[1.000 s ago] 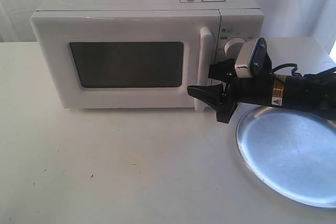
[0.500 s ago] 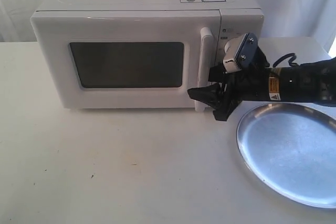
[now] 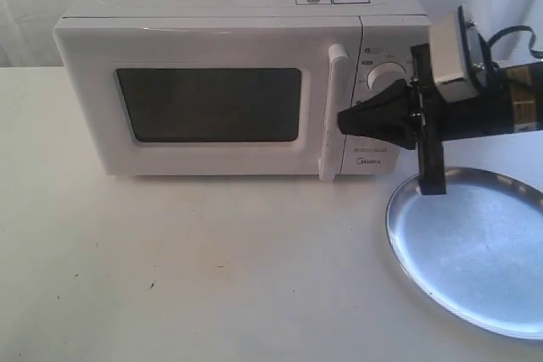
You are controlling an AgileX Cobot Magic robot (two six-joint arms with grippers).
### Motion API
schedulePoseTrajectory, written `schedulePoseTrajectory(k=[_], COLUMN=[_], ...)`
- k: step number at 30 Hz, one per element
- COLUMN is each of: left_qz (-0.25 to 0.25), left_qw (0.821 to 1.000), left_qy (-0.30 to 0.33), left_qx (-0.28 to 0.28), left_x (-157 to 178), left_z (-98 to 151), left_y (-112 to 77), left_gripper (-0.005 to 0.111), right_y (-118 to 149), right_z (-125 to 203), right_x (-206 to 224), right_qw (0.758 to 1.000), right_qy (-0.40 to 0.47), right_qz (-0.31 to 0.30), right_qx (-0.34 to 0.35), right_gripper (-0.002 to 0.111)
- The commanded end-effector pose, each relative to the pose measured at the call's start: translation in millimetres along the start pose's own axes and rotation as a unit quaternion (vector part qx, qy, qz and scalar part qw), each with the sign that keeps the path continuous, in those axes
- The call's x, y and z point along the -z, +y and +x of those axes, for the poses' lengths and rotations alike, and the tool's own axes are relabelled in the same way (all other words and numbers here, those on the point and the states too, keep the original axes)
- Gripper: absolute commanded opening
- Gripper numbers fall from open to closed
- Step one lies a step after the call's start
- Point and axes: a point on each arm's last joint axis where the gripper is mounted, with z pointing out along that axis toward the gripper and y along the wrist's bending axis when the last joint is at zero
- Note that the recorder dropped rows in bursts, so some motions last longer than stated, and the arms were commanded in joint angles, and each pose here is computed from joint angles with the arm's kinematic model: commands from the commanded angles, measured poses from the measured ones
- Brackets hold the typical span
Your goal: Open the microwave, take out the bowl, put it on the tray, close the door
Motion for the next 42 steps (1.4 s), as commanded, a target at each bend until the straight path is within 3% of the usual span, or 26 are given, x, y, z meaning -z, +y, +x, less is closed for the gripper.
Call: schedulePoseTrajectory(k=[1, 7, 18, 23, 27, 36, 38, 42], left_qz=[0.001, 0.001, 0.001, 0.001, 0.001, 0.001, 0.001, 0.001], left_qw=[1.0, 1.0, 1.0, 1.0, 1.0, 1.0, 1.0, 1.0], left_qy=[-0.002, -0.002, -0.002, -0.002, -0.002, -0.002, -0.002, -0.002], left_qx=[0.006, 0.006, 0.006, 0.006, 0.006, 0.006, 0.006, 0.006], left_x=[0.4, 0.4, 0.4, 0.4, 0.4, 0.4, 0.4, 0.4], left_z=[-0.8, -0.8, -0.8, -0.8, -0.8, -0.8, -0.8, -0.8], left_y=[-0.1, -0.1, -0.1, -0.1, -0.1, -0.1, -0.1, -0.1], left_gripper=[0.0, 0.0, 0.0, 0.0, 0.0, 0.0, 0.0, 0.0], right_y=[7.7, 11.0, -17.8, -16.3, -10.1, -5.7, -9.2, -12.8], right_z=[20.9, 48.9, 92.1, 91.2, 84.4, 63.1, 61.5, 57.6], right_x=[16.7, 15.0, 2.6, 0.2, -15.5, -47.7, -47.2, -48.8], right_qw=[1.0, 0.999, 0.967, 0.969, 0.976, 0.979, 0.978, 0.979], right_qy=[0.007, -0.014, -0.082, -0.08, -0.083, -0.108, -0.112, -0.117], right_qz=[0.007, 0.045, 0.197, 0.188, 0.158, 0.128, 0.135, 0.136], right_qx=[-0.021, -0.02, -0.138, -0.136, -0.128, -0.114, -0.113, -0.103], right_gripper=[0.0, 0.0, 0.0, 0.001, 0.012, 0.063, 0.067, 0.06])
